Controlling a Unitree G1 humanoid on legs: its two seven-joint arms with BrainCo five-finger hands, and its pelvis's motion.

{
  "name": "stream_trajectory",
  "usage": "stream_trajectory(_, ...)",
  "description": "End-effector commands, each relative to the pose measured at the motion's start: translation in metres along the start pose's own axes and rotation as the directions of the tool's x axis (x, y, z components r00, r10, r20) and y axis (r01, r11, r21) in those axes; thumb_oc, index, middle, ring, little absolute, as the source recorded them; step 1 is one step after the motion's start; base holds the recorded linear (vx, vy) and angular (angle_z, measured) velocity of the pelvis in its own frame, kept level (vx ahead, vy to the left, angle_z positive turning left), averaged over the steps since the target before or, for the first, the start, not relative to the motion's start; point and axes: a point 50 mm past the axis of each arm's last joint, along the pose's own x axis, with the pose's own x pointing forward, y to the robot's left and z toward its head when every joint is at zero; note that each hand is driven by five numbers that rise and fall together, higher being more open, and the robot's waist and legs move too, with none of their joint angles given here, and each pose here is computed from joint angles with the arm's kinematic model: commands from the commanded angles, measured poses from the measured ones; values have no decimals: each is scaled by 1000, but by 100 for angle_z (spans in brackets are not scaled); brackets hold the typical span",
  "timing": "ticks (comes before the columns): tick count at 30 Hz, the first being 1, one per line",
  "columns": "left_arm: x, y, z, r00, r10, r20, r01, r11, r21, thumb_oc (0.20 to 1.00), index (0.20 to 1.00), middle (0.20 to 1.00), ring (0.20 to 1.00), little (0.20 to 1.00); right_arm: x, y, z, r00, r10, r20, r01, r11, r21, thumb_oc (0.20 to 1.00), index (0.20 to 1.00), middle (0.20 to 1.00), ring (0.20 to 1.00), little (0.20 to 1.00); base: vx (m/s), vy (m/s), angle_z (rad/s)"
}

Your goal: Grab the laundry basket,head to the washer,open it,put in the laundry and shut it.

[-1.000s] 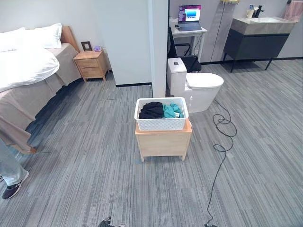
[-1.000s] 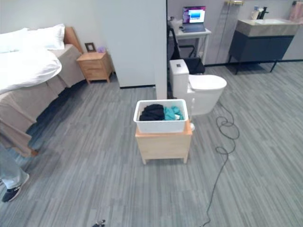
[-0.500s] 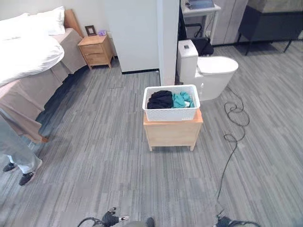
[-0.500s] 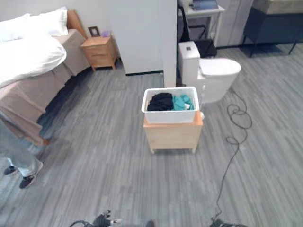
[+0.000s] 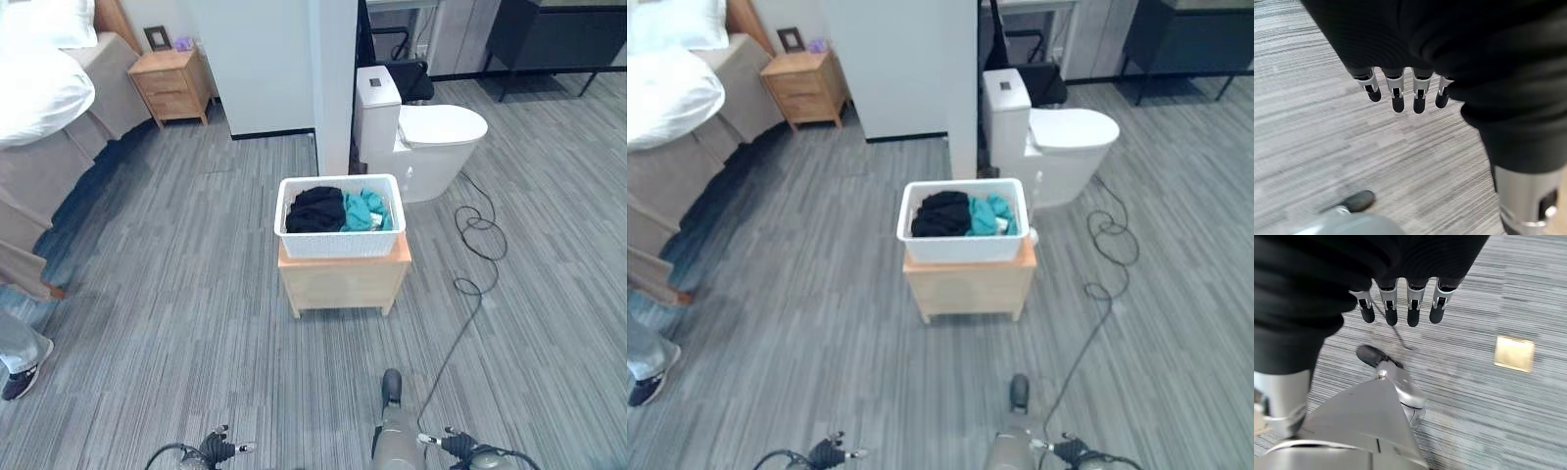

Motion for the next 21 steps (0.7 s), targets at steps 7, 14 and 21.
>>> stream_trajectory(7, -1, 53, 37, 967, 206, 152, -175, 965, -198, 1000, 1000, 1000, 1000, 1000, -2, 2, 29, 987, -1, 160, -3, 1000, 29, 1000, 1000, 1000, 1000, 1000, 219, -302, 4)
stream_trajectory(14, -9, 59, 77, 918, 233, 321, -179, 966, -189, 1000, 1000, 1000, 1000, 1000, -14, -42, 73, 924, -158, 349, 101, 979, 177, 1000, 1000, 1000, 1000, 1000, 236, 86, -18)
stream_trajectory(21, -33, 79, 101, 852, 246, 462, -140, 957, -253, 1000, 1000, 1000, 1000, 1000, -43, -96, 104, 806, -362, 468, 187, 906, 379, 1000, 1000, 1000, 1000, 1000, 187, 143, -28)
